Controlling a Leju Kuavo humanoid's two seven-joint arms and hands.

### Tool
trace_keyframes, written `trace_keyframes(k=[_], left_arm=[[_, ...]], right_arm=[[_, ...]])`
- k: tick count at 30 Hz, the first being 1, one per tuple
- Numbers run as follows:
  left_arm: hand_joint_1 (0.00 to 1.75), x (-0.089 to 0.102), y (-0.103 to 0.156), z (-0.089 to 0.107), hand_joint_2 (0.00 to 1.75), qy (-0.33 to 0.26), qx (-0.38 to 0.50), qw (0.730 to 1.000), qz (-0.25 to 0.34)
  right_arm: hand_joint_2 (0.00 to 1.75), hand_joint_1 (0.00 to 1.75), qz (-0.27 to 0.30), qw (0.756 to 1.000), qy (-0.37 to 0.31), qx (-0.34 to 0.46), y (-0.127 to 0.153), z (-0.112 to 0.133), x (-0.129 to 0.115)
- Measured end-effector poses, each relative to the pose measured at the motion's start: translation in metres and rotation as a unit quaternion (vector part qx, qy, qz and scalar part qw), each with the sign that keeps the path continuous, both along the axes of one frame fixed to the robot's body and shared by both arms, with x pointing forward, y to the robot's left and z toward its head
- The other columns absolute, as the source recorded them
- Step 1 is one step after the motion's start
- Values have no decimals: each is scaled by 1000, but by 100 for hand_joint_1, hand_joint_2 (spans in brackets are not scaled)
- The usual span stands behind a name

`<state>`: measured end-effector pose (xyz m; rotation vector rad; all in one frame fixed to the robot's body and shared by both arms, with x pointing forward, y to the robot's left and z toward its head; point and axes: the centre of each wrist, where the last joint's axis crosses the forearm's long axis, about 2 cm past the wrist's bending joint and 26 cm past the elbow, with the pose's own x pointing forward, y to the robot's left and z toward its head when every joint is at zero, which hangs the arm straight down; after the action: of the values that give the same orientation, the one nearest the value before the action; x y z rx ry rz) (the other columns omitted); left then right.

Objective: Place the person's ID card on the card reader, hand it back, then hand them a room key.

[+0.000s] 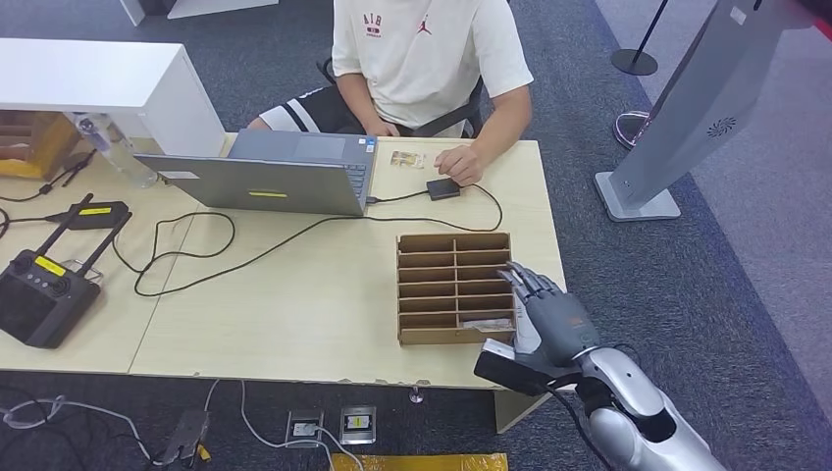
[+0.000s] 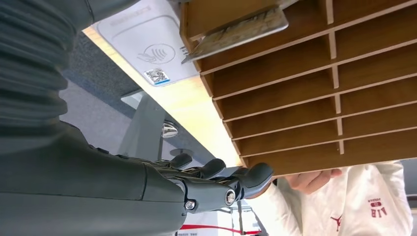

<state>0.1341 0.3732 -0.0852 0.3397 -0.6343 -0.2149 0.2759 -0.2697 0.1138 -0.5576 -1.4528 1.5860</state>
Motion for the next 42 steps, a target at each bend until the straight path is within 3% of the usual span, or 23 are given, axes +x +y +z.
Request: trace_keyframes(k=[23, 24, 26, 28, 30, 42], left_arm=[[0, 3, 0, 1, 0, -2, 0, 1000, 1], [0, 3, 0, 1, 0, -2, 0, 1000, 1], [0, 3, 0, 1, 0, -2, 0, 1000, 1], [0, 4, 0, 1, 0, -2, -1, 1000, 1], [0, 4, 0, 1, 0, -3, -1, 1000, 1], [0, 4, 0, 1, 0, -3, -5, 1000, 5]], right_arm=[[175, 0, 5, 1000, 14, 4, 2, -13, -1], [175, 5, 5, 1000, 14, 4, 2, -13, -1], [175, 75, 5, 1000, 15, 4, 2, -13, -1], [175, 158, 5, 1000, 16, 4, 2, -14, -1], [175, 175, 6, 1000, 20, 4, 2, -14, -1], [175, 175, 14, 999, 46, 3, 7, -13, 2]])
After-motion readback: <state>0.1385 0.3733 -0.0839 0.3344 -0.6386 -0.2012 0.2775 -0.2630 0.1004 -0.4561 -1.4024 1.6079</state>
